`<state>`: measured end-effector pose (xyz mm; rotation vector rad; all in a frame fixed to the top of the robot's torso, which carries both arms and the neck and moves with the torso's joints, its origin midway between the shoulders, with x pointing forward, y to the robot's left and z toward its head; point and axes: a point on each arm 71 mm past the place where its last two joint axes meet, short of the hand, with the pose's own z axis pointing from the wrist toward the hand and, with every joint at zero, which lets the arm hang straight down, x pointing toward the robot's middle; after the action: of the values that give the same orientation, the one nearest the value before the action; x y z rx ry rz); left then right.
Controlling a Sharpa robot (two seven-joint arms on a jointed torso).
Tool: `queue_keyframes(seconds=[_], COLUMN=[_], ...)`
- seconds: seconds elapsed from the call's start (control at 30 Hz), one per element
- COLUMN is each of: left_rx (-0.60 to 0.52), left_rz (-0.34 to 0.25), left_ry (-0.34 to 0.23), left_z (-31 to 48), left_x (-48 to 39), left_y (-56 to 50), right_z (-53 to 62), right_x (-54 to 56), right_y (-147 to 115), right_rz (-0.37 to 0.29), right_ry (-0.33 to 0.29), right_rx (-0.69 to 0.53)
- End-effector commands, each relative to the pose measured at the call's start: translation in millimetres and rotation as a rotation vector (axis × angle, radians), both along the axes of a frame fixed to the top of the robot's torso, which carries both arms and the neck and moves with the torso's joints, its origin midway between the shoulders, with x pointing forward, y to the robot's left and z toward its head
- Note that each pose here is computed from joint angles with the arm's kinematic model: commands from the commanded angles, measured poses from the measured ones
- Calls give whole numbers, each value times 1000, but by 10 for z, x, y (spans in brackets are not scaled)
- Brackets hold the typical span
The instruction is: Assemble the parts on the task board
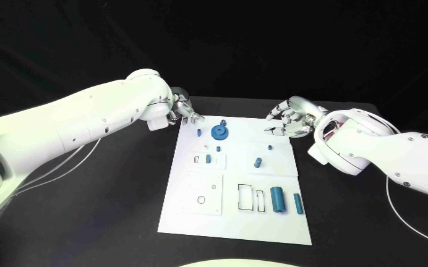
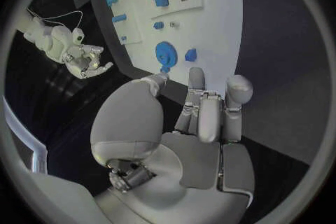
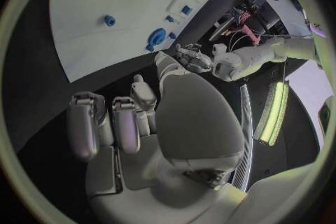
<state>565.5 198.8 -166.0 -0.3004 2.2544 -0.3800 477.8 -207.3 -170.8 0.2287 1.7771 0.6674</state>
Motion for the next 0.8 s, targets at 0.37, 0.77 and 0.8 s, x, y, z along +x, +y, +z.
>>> queue_keyframes(seconds=[0.37,0.77,0.8], left_rx=[44,61,61], left_rz=[-20,-38,-41], left_ry=[8,56,60], left_z=[-80,-166,-173], left_x=[70,68,66], left_y=[-61,-78,-83], right_z=[38,45,45], right_x=[-1,-3,-3], right_y=[28,43,44], right_rz=[11,17,17], right_ry=[-49,-57,-57], right_rx=[28,37,37])
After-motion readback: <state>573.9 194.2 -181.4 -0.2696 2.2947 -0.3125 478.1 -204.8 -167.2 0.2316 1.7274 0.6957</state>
